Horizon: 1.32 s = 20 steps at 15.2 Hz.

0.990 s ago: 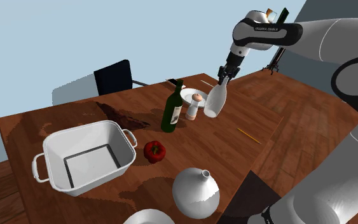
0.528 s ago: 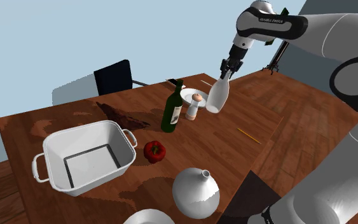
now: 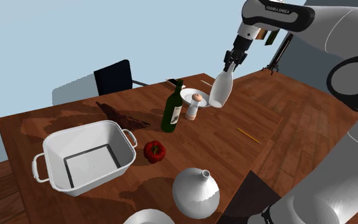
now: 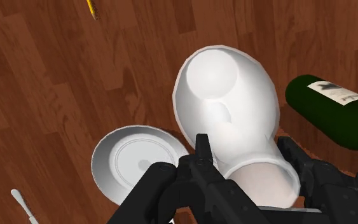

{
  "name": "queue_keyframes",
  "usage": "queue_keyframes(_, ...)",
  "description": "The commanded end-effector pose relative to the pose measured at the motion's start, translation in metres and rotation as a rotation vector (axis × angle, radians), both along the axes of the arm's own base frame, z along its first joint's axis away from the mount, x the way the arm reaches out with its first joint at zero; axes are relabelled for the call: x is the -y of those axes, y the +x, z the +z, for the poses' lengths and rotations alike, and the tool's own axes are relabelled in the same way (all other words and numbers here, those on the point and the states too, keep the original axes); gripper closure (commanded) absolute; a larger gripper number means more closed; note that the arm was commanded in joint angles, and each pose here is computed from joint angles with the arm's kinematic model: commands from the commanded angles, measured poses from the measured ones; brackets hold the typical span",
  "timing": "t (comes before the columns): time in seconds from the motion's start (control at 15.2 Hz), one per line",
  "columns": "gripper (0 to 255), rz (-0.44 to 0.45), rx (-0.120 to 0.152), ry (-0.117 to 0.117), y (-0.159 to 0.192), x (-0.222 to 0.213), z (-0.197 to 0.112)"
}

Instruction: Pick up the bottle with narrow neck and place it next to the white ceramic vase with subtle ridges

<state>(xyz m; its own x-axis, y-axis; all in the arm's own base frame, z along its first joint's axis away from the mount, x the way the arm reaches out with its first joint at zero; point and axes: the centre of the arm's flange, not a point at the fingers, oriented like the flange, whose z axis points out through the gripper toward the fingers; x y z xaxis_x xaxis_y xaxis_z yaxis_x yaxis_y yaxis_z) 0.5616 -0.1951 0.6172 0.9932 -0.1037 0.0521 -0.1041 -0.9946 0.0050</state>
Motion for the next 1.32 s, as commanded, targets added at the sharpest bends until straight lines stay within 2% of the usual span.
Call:
queue_keyframes(0.0, 255, 0.000, 0.000, 0.000, 0.001, 0.001, 0.012)
queue_keyframes(0.73, 255, 0.000, 0.000, 0.000, 0.001, 0.001, 0.067)
queue_keyframes(1.25, 255, 0.000, 0.000, 0.000, -0.085, -0.059, 0.082)
